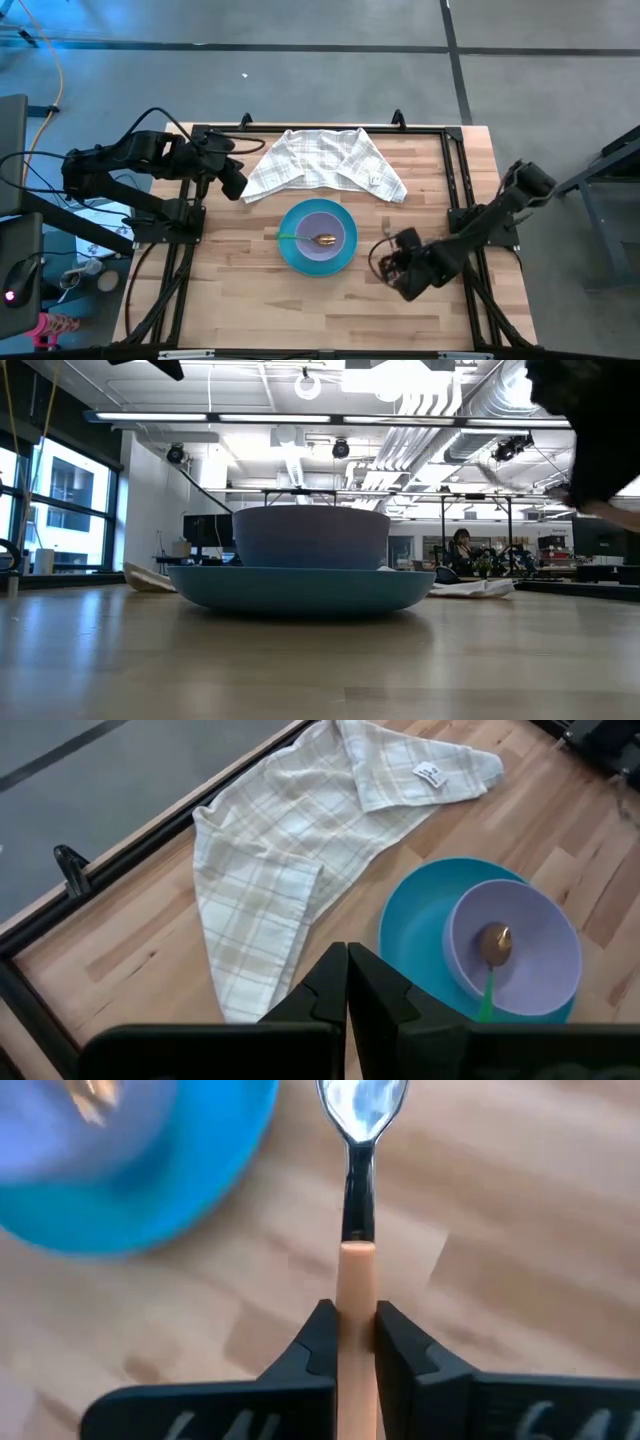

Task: Set table place
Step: Put the orange fork to the left of the blue plate

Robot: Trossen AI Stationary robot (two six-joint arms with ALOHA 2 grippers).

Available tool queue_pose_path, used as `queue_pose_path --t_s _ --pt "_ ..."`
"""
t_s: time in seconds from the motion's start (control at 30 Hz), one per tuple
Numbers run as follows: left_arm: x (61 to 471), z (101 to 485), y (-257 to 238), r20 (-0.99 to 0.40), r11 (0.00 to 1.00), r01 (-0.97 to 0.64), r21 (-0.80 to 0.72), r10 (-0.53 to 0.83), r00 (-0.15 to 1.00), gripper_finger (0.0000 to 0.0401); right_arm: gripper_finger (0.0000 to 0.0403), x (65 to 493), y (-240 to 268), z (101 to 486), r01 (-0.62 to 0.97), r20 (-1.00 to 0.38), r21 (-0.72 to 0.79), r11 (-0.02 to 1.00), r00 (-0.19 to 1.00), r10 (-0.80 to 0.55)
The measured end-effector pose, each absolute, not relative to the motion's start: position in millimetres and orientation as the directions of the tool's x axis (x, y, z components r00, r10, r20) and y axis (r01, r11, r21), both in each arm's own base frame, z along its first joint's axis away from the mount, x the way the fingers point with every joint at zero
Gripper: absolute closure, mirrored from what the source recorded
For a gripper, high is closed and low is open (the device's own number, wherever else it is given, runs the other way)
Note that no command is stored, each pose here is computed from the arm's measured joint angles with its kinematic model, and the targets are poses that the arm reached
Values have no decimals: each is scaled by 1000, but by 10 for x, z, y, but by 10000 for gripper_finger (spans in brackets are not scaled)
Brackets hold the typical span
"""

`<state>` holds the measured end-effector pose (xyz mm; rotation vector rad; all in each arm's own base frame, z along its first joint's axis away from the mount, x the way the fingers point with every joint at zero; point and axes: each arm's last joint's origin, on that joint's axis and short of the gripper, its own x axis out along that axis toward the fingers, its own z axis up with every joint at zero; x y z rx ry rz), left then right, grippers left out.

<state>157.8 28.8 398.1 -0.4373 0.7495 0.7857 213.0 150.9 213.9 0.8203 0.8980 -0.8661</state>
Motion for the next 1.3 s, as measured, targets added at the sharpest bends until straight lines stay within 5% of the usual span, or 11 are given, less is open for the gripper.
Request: queue_pose_path --t_s 0.23,0.43,0.77,1.13,1.3 --pt "1595 3993 290 -730 645 -759 -88 477 490 401 398 2189 1120 2293 941 -875 254 224 323 -362" --pt "1593 3993 290 -730 655 -752 -76 477 490 401 398 2439 911 2243 937 -877 290 196 342 -337" --pt "1634 4012 303 -697 660 -749 -60 509 504 401 398 2769 795 2355 818 -749 488 304 571 -336" --pt "2211 3500 356 -447 758 -626 -183 503 740 400 398 3015 675 2585 652 -544 578 490 756 -364" --pt "2350 3250 357 -319 782 -549 -295 461 828 365 398 3009 653 2643 632 -523 578 516 773 -359"
